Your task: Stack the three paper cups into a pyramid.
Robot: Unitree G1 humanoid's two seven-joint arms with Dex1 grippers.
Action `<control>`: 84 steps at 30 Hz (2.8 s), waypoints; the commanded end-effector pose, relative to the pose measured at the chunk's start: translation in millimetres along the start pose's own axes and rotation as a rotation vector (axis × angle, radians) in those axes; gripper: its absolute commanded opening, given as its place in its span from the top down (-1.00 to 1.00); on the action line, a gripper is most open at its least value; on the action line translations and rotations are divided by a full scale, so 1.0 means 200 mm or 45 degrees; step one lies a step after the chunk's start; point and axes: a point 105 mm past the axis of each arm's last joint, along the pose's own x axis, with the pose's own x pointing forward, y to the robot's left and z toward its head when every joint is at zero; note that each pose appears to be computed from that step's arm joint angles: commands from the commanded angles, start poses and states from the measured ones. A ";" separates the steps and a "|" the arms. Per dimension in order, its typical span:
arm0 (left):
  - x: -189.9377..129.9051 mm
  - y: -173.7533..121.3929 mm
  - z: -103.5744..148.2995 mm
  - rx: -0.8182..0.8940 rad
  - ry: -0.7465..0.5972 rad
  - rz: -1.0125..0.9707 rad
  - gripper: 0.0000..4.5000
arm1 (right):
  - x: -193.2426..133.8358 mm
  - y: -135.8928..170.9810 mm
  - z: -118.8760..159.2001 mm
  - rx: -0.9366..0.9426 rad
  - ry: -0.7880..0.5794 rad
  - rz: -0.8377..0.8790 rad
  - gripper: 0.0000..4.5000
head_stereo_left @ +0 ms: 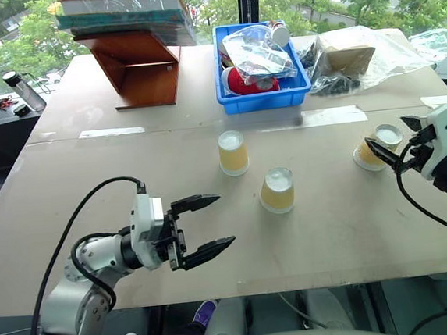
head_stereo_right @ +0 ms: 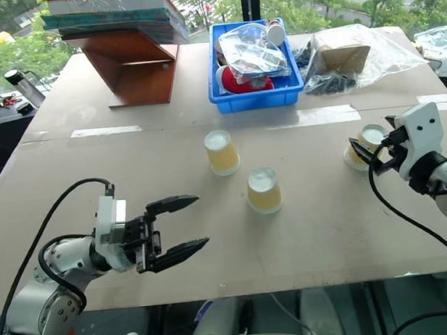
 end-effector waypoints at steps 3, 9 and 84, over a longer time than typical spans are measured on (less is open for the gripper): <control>0.00 -0.03 0.04 0.030 -0.021 -0.029 -1.00 | 0.02 -0.04 -0.03 0.046 0.007 -0.093 -0.99; -0.01 -0.04 0.04 0.024 -0.016 -0.017 -1.00 | 0.06 -0.05 -0.08 0.149 0.020 -0.132 -0.99; -0.03 -0.03 0.01 0.015 0.008 0.019 -1.00 | -0.06 0.73 -0.12 0.008 -0.052 0.651 -0.97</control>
